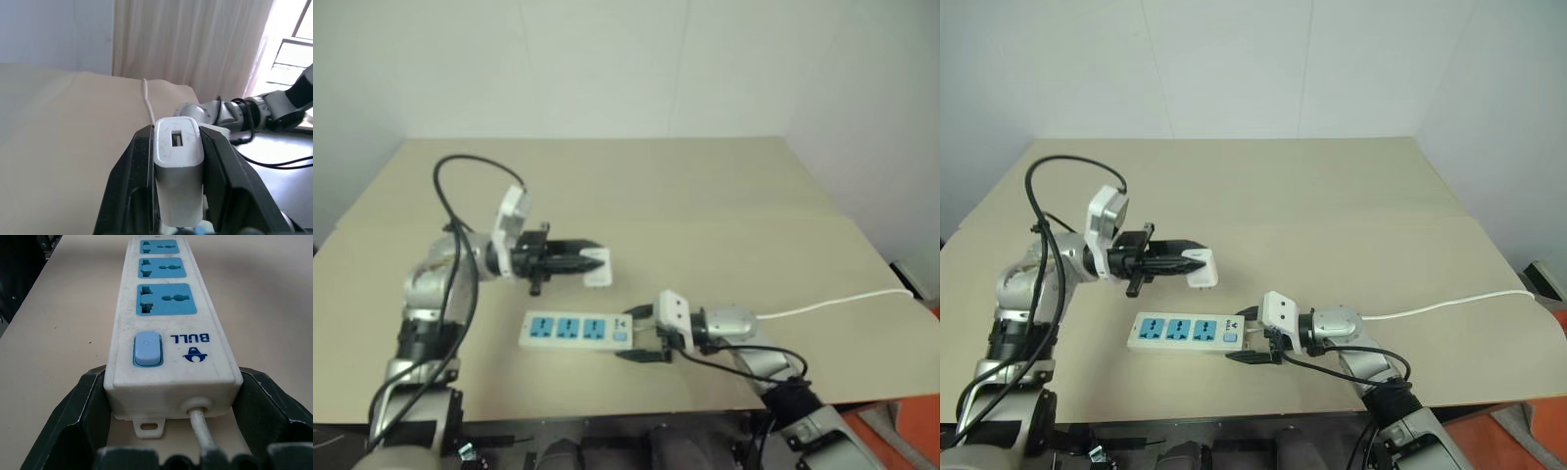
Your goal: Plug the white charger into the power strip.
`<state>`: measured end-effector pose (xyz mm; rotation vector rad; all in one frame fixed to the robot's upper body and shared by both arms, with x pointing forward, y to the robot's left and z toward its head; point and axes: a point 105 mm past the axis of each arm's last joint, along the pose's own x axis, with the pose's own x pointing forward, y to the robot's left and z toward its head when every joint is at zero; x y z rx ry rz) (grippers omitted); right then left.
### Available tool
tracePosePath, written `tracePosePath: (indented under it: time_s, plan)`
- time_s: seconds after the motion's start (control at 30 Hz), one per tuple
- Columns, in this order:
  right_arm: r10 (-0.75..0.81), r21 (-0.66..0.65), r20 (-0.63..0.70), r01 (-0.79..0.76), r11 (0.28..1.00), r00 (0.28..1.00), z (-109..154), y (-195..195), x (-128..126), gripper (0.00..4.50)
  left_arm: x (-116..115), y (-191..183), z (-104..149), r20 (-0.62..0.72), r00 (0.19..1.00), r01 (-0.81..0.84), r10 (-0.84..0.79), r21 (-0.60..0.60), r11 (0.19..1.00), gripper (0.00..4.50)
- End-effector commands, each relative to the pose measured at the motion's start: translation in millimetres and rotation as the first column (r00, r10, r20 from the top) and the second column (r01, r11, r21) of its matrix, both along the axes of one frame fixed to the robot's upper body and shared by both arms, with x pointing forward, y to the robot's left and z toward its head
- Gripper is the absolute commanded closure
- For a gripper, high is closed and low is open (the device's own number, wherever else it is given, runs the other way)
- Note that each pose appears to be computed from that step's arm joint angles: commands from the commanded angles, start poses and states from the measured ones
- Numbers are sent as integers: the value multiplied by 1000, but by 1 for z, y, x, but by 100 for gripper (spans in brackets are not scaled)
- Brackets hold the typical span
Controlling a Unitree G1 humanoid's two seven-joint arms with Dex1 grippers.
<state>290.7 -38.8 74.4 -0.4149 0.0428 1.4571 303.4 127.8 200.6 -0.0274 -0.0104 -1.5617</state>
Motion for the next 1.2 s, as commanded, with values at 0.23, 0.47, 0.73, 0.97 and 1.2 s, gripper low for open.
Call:
tracePosePath:
  time_s: [0.23,0.47,0.73,0.97,1.2]
  plan:
    - [-2,-85,-30,0,996,1000,-22,-4,-3,110,-19,4,-35,-7,992,130,-129,102,986,348]
    - [9,-79,-32,-11,997,999,-23,-1,-7,110,-15,5,-46,1,991,132,-134,139,981,348]
    - [4,-78,-28,-6,997,1000,-24,-1,-7,110,-8,6,-53,0,993,121,-122,153,981,348]
    - [4,-79,-26,-6,997,1000,-24,0,-7,110,-5,3,-57,-11,992,124,-123,144,982,348]
    - [-1,-88,-26,-1,996,1000,-26,-2,-6,110,-7,-1,-57,-25,991,136,-134,111,985,348]
